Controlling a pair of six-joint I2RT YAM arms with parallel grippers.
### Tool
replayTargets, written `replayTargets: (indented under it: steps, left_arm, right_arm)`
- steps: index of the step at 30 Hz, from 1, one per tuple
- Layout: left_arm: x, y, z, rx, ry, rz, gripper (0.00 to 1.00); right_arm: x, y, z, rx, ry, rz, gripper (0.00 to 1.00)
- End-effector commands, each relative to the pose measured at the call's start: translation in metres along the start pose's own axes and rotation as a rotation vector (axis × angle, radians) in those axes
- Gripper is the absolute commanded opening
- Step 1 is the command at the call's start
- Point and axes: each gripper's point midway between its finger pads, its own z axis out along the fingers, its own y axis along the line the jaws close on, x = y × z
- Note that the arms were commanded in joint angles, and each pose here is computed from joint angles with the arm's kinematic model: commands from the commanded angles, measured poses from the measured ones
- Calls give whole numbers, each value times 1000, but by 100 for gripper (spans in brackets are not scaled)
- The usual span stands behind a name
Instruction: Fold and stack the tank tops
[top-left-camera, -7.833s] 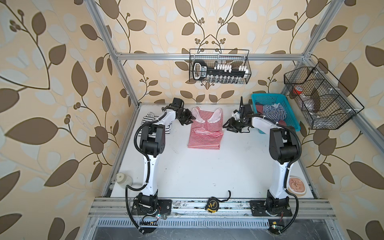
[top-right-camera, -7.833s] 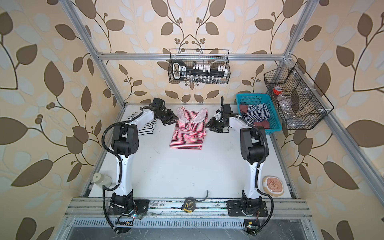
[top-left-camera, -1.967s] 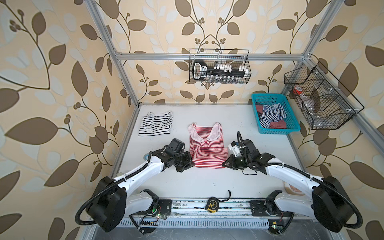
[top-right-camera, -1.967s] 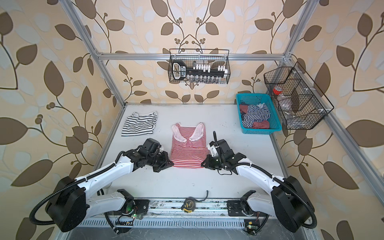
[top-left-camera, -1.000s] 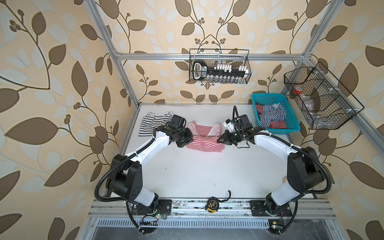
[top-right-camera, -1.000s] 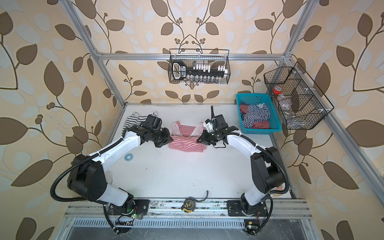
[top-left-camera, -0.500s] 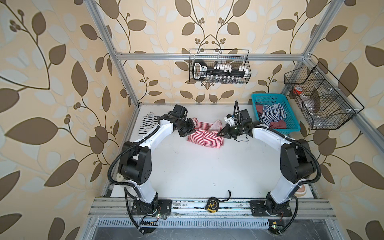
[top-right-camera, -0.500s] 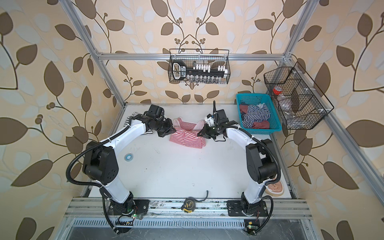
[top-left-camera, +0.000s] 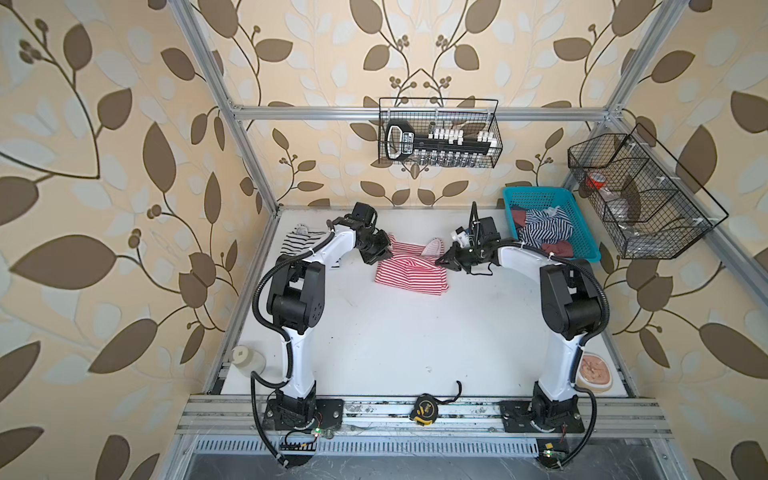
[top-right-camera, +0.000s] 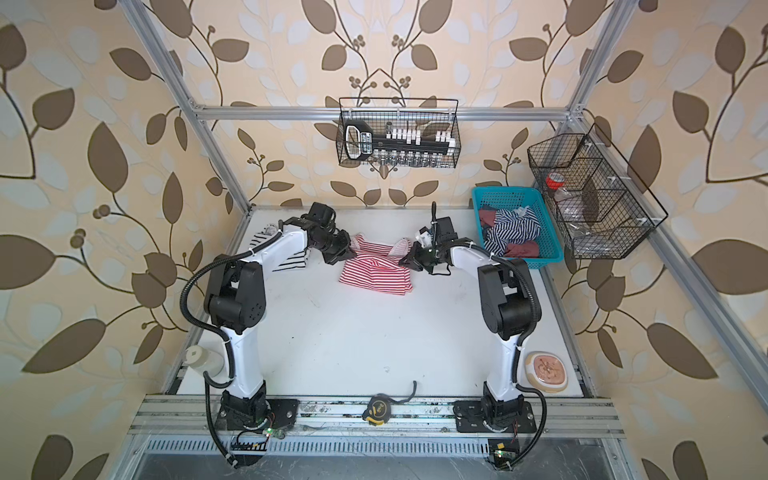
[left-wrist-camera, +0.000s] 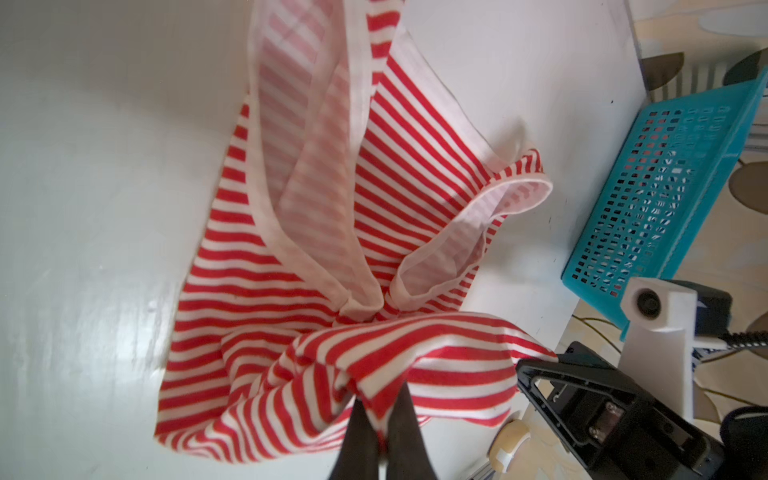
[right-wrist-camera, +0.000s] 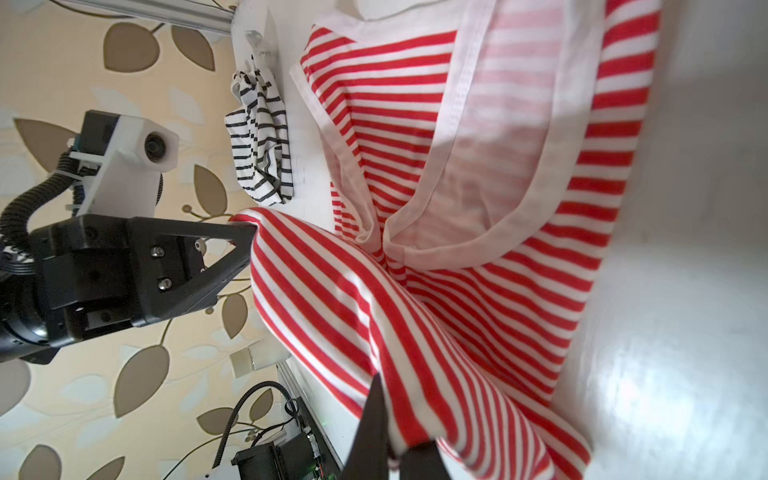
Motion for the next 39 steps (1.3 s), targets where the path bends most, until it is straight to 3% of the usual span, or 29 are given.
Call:
replayTargets:
  steps: [1,3,8,11,14,16,20,24,27,34,39]
  left_arm:
    - [-18,-10,-3,37,-21,20,3]
    - [-26,-9,2,41,-30,12,4]
    - [-50,-12,11,82,-60,-17,14]
    - [-60,-21,13,113,-66,-17,33]
    - [-69,-30,13,140,-83,-14,43]
    - [-77,-38,6,165,-106,-14,44]
    - [-86,-52,-25,176,-173,19,47]
    - [-78,-57,-61,141,-235,61,48]
    - [-55,-53,-69,138,-216,69,43]
    - [-2,-29,-33,153,-96,41,9]
    - [17,-23,-2,168,-29,47,0]
  right_arm:
    - [-22,5,4,-40,-31,8,12]
    - [-28,3,8,-47,-35,17,18]
    - [-49,-1,17,-85,-68,47,21]
    - [-60,-1,18,-107,-93,58,24]
    - [-70,3,11,-131,-123,62,28]
    - [-74,9,3,-141,-148,50,29]
    - [-76,29,-21,-151,-201,-4,45]
    - [-61,46,-39,-146,-212,-56,47]
    - [-40,54,-38,-135,-187,-95,42]
    - [0,48,13,-132,-46,-96,2]
    - [-2,38,43,-138,-1,-77,0]
